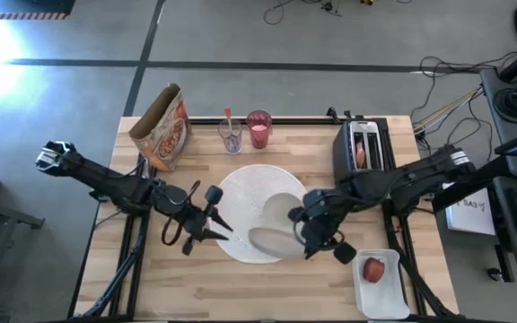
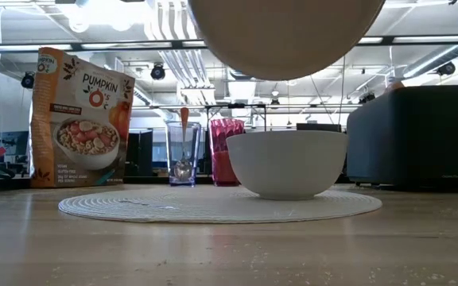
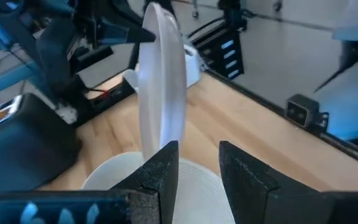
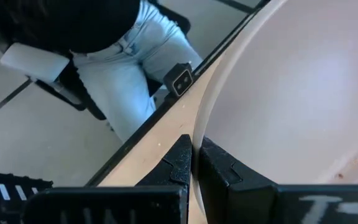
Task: Arrange a breakfast setting
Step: Put the gray plate on the white table mat
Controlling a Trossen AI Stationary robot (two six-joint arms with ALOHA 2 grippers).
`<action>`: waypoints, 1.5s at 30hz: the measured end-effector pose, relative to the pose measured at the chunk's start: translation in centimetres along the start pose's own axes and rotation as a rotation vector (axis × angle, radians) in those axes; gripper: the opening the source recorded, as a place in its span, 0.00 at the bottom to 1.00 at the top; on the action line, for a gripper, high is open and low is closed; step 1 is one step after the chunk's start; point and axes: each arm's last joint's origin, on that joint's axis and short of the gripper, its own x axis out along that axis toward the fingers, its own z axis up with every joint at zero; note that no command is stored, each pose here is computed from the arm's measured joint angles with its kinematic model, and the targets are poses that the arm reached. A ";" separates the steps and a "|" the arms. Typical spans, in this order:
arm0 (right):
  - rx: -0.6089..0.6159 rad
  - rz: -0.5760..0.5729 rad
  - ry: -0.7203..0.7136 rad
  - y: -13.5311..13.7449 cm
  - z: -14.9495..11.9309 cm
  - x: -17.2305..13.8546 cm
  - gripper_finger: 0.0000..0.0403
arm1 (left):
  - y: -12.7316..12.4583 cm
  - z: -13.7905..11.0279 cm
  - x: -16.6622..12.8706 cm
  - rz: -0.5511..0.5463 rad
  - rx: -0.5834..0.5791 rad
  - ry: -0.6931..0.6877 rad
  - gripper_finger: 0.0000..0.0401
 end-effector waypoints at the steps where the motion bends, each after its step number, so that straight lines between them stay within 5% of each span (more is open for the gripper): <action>1: 0.001 0.002 0.003 -0.2 0.1 0.3 0.02 | 0.0 0.0 0.2 -0.006 0.002 0.013 0.25; 14: -0.019 0.059 0.020 -1.4 1.8 2.0 0.02 | -0.1 0.2 3.7 -0.164 0.056 0.055 0.25; 32: -0.081 -0.007 0.014 -1.6 2.3 1.7 0.02 | -0.1 0.5 5.0 -0.195 0.064 -0.051 0.24; 41: -0.084 -0.011 0.008 -1.6 2.4 1.6 0.02 | -0.2 0.5 5.1 -0.205 0.045 -0.044 0.05; 45: -0.059 -0.011 0.007 -1.6 2.4 1.6 0.02 | -0.2 0.4 5.1 -0.215 0.034 -0.037 0.05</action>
